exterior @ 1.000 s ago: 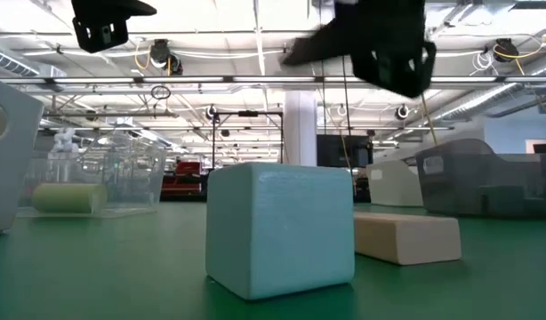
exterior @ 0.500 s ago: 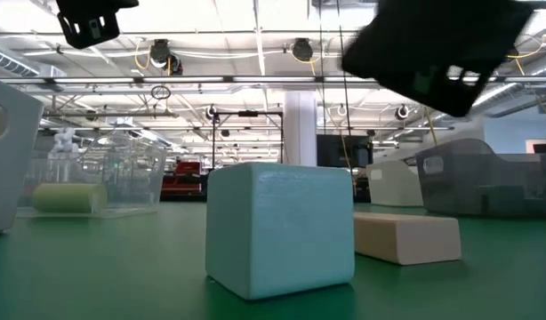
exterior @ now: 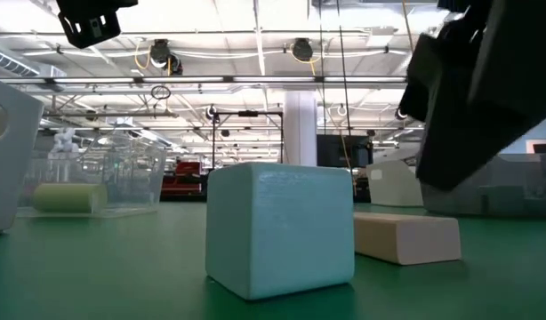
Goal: Sort & place blocks by color
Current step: Put the brown block into the gray bin
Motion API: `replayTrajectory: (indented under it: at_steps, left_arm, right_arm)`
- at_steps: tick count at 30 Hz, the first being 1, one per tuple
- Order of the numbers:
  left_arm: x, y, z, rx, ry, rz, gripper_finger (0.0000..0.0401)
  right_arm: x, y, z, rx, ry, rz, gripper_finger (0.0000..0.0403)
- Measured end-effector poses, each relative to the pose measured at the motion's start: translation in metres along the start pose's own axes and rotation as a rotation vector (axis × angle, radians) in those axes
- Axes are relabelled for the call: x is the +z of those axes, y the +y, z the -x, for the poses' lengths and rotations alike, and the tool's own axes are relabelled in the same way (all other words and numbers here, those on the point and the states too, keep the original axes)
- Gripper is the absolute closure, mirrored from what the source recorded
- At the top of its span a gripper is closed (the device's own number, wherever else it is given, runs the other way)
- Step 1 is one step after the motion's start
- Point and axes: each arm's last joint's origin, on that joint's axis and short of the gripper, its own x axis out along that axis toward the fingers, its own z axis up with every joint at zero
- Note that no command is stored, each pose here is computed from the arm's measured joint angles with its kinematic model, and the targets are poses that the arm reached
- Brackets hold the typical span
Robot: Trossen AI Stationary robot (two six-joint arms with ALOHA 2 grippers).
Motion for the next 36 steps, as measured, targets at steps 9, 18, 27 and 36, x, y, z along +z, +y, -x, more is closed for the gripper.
replayTrajectory:
  at_steps: [9,18,27,36]
  left_arm:
    - [0.000,0.000,0.000,0.001,0.000,0.000,0.0169]
    - [0.000,0.000,0.000,0.002,-0.002,-0.008,0.0169]
    - [0.000,0.000,0.000,0.007,-0.007,0.004,0.0169]
    - [0.000,0.000,0.000,0.006,-0.007,0.003,0.0169]
  right_arm:
    - [-0.005,-0.008,-0.018,-0.030,0.015,0.021,0.0243]
    - [0.021,-0.039,-0.018,-0.317,-0.176,0.070,0.0243]
    - [0.054,-0.082,-0.013,-0.431,-0.227,-0.184,0.0243]
    - [0.065,-0.084,0.006,-0.345,-0.280,-0.697,0.0243]
